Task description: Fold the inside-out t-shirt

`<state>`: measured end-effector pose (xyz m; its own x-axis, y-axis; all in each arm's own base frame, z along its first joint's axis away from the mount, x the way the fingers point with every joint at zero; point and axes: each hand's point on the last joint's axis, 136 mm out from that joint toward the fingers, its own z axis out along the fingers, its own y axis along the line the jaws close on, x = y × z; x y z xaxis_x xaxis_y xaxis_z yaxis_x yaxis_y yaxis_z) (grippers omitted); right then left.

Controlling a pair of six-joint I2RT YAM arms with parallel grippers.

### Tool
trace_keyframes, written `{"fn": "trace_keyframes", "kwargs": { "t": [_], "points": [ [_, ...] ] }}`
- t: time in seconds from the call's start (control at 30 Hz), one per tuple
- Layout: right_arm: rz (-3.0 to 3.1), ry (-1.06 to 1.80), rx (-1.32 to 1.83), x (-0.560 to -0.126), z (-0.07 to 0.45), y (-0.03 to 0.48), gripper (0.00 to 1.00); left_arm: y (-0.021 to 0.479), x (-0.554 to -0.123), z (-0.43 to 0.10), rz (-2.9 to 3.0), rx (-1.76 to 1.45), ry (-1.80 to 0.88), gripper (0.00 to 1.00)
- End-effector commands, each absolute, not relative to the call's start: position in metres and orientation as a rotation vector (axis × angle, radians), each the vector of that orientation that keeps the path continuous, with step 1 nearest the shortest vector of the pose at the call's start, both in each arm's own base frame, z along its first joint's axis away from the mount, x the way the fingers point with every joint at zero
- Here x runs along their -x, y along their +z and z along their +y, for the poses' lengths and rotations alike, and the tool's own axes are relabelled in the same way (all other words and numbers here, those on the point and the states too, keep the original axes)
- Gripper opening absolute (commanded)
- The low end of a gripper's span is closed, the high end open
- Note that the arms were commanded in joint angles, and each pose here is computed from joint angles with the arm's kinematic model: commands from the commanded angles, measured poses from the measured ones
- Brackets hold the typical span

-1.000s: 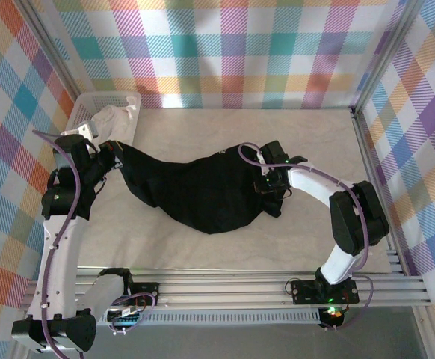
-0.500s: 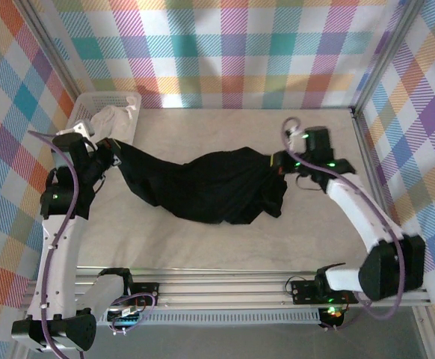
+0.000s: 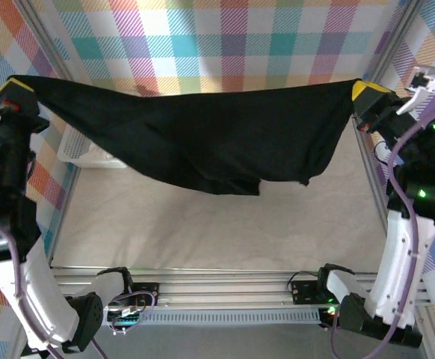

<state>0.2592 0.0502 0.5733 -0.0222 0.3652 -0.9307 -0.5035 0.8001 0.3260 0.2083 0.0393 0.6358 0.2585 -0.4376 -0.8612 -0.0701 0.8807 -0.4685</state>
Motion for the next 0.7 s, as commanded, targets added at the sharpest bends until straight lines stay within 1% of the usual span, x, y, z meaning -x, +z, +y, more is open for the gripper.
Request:
{"fn": "trace_keyframes", "kwargs": {
  "t": [0.0, 0.07, 0.17, 0.23, 0.33, 0.43, 0.53, 0.6, 0.67],
  "points": [
    [1.474, 0.657, 0.138, -0.242, 0.054, 0.569, 0.00, 0.606, -0.224, 0.054, 1.405, 0.502, -0.157, 0.00],
    [1.511, 0.674, 0.126, -0.250, 0.053, 0.556, 0.00, 0.592, -0.245, 0.055, 1.445, 0.500, -0.168, 0.00],
    [1.558, 0.727, 0.091, -0.278, 0.047, 0.528, 0.00, 0.559, -0.294, 0.059, 1.530, 0.519, -0.207, 0.00],
    [1.582, 0.742, 0.059, -0.307, 0.041, 0.513, 0.00, 0.539, -0.333, 0.058, 1.586, 0.525, -0.215, 0.00],
    [1.625, 0.698, 0.064, -0.358, 0.042, 0.497, 0.00, 0.522, -0.386, 0.051, 1.644, 0.508, -0.192, 0.00],
    [1.619, 0.661, 0.113, -0.403, 0.053, 0.502, 0.00, 0.528, -0.428, 0.046, 1.650, 0.498, -0.202, 0.00],
    [1.574, 0.641, 0.132, -0.424, 0.056, 0.523, 0.00, 0.556, -0.443, 0.050, 1.595, 0.492, -0.198, 0.00],
    [1.548, 0.620, 0.152, -0.423, 0.056, 0.540, 0.00, 0.585, -0.435, 0.050, 1.534, 0.472, -0.193, 0.00],
    [1.518, 0.587, 0.169, -0.413, 0.055, 0.559, 0.00, 0.611, -0.418, 0.050, 1.468, 0.455, -0.196, 0.00]
  ]
}}
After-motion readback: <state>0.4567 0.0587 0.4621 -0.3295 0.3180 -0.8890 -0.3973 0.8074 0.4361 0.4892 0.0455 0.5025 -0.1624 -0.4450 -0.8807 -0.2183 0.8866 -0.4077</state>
